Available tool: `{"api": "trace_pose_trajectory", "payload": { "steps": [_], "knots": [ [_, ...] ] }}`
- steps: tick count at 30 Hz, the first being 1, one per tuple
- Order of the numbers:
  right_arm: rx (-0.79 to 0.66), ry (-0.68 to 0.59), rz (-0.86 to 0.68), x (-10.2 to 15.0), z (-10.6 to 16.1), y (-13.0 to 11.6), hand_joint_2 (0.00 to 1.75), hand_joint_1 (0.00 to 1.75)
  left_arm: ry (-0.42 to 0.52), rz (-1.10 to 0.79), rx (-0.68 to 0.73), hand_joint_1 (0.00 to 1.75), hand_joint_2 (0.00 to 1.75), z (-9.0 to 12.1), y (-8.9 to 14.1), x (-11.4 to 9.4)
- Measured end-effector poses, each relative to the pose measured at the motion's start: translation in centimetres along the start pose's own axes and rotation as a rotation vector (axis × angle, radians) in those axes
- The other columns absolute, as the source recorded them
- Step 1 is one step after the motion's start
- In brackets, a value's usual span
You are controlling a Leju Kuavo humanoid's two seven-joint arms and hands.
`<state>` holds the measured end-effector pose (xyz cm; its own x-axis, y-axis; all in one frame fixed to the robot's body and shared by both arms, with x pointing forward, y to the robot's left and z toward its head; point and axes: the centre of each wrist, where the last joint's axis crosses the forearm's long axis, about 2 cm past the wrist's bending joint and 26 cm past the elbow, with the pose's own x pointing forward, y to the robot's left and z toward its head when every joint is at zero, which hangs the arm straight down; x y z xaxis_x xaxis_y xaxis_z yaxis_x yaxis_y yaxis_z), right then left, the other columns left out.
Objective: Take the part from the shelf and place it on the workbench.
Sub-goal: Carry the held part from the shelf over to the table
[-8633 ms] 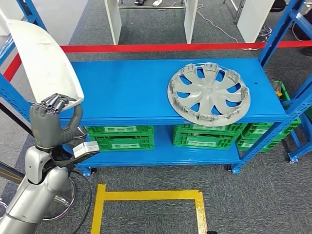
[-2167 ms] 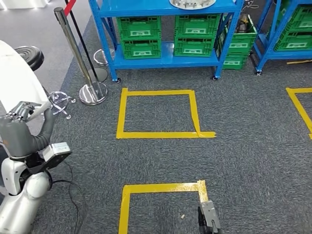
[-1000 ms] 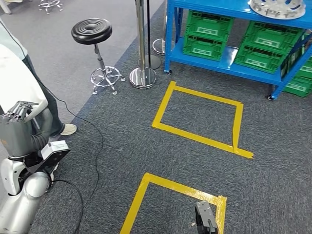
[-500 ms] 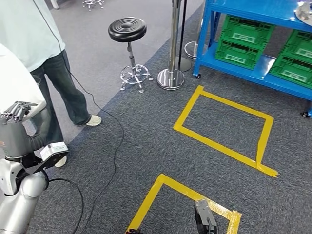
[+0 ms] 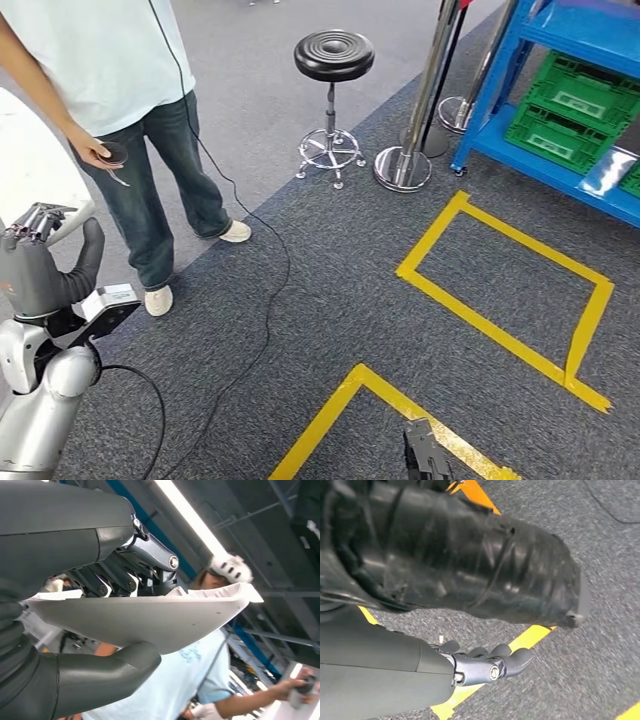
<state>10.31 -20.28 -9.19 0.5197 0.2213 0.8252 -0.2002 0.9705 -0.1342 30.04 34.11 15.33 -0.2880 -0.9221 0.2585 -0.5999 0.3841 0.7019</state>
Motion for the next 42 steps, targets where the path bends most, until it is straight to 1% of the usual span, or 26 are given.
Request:
{"api": "trace_pose_trajectory", "payload": {
  "steps": [5, 9, 17, 27, 32, 39, 41, 42],
  "knots": [
    [-0.009, 0.011, -0.013, -0.2, 0.1, -0.1, 0.00, 0.00, 0.006, 0.004, -0.011, 1.75, 1.75, 0.5, -0.1, -0.1],
    [-0.005, 0.010, -0.020, -0.2, 0.2, 0.0, 0.00, 0.00, 0.010, -0.008, -0.031, 1.75, 1.75, 1.3, 0.1, -0.6],
    [-0.001, 0.015, -0.026, -0.3, 0.3, 0.2, 0.00, 0.00, 0.008, -0.018, -0.040, 1.75, 1.75, 1.6, 0.2, -0.9],
    [-0.007, 0.008, -0.025, 0.0, 0.1, 0.3, 0.00, 0.00, 0.005, -0.029, -0.033, 1.75, 1.75, 1.4, 0.5, -1.3],
    [-0.014, 0.020, -0.026, -0.3, 0.4, 0.3, 0.00, 0.00, 0.002, -0.023, -0.028, 1.75, 1.75, 1.3, 0.5, -1.4],
    [-0.023, 0.022, -0.043, -0.4, 0.4, 0.3, 0.00, 0.00, -0.005, -0.023, -0.020, 1.75, 1.75, 0.7, 0.4, -1.3],
    [-0.023, 0.037, -0.051, -0.4, 0.4, 0.3, 0.00, 0.00, -0.009, -0.027, -0.020, 1.75, 1.75, 0.5, 0.3, -1.2],
    [-0.024, 0.069, -0.060, -0.4, 0.4, 0.3, 0.00, 0.00, -0.010, -0.028, -0.018, 1.75, 1.75, 0.2, 0.3, -1.2]
  ]
}}
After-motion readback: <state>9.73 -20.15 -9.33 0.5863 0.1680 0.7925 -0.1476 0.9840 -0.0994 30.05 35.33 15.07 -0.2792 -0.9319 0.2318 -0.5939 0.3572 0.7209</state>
